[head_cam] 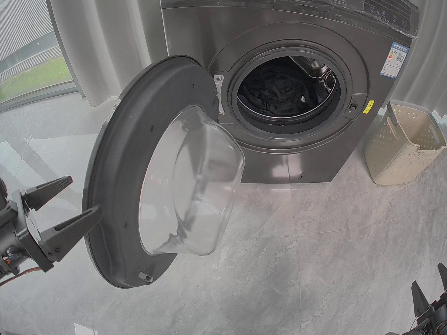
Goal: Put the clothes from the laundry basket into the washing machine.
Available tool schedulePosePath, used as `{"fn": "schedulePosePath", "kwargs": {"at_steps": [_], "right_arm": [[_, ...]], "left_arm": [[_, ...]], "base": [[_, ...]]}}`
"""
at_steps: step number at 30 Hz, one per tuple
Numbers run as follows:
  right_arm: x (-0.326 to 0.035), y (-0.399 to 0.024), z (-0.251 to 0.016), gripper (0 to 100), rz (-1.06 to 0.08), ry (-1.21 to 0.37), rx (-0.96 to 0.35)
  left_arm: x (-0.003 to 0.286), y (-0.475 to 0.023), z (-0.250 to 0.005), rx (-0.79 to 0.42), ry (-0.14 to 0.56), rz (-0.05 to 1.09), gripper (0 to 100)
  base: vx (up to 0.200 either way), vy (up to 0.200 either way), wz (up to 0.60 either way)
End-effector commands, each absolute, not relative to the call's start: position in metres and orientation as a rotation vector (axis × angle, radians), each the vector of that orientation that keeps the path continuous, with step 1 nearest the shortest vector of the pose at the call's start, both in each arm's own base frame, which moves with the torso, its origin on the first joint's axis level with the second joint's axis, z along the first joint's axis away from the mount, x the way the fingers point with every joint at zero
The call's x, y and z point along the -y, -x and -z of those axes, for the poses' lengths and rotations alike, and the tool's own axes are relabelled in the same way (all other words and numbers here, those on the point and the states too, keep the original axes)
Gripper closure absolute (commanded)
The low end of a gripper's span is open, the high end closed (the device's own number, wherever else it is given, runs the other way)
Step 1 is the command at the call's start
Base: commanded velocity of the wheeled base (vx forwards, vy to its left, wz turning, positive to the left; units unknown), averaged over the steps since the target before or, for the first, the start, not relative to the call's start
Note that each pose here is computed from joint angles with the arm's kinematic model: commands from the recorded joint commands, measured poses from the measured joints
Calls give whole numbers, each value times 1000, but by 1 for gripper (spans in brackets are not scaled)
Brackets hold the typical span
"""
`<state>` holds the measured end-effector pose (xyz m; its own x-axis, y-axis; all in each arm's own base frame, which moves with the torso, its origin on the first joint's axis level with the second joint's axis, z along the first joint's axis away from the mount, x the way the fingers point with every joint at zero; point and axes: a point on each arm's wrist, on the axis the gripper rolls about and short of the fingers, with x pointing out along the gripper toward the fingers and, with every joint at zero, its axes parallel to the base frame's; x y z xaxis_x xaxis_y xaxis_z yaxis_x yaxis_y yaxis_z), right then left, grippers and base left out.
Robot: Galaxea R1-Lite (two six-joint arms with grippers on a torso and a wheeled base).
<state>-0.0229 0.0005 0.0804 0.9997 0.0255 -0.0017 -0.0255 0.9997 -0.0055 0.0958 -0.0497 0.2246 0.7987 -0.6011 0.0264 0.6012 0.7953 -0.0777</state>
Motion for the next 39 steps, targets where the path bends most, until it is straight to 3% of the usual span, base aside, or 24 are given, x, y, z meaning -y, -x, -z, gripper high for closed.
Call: {"fn": "schedulePosePath", "kwargs": {"at_steps": [1, 7, 12, 20, 39], "right_arm": [[-1, 23, -75, 0, -26, 6, -3], [-1, 23, -76, 0, -26, 6, -1], [-1, 23, -75, 0, -26, 6, -3], [-1, 23, -75, 0, -26, 6, -3], [-1, 23, -76, 0, -26, 6, -1]], "left_arm": [[36, -93, -239, 76, 91, 533, 0], [18, -119, -251, 80, 128, 342, 0], [20, -134, -238, 4, 122, 337, 0], [46, -146, -230, -72, 109, 506, 0], [114, -202, -234, -118, 106, 715, 0]], "base": [[0, 0, 0], [0, 0, 0], [0, 0, 0], [0, 0, 0], [0, 0, 0]]}}
